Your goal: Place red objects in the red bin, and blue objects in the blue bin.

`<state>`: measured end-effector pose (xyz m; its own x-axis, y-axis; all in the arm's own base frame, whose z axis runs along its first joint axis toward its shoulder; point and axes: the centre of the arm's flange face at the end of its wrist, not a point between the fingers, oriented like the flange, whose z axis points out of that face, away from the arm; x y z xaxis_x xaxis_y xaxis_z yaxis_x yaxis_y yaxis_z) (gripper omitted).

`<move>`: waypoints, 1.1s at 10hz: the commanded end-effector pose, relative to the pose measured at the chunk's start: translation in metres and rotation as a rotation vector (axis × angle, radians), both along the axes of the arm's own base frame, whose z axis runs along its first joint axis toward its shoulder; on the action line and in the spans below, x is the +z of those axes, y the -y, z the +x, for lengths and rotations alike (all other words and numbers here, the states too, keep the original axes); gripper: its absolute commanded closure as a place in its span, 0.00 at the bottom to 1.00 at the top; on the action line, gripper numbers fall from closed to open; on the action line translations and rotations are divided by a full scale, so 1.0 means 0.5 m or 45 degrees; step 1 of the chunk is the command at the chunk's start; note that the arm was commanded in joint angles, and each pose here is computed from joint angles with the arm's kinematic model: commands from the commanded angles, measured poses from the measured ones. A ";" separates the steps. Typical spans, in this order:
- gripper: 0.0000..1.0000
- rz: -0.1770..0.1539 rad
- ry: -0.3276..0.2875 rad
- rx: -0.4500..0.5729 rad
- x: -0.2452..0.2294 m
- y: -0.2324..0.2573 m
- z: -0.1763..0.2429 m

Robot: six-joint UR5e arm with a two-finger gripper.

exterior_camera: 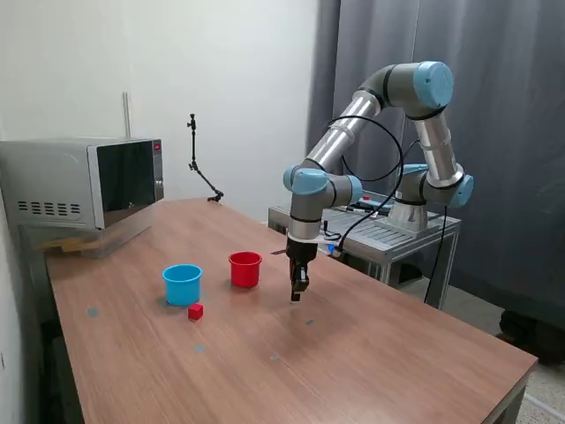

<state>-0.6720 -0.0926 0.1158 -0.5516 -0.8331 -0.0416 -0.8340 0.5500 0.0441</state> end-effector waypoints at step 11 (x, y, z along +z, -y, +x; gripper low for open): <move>0.00 0.014 -0.271 -0.005 0.089 -0.014 -0.223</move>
<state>-0.7748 -0.0837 0.1562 -0.5541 -0.8305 0.0574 -0.8065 0.5526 0.2102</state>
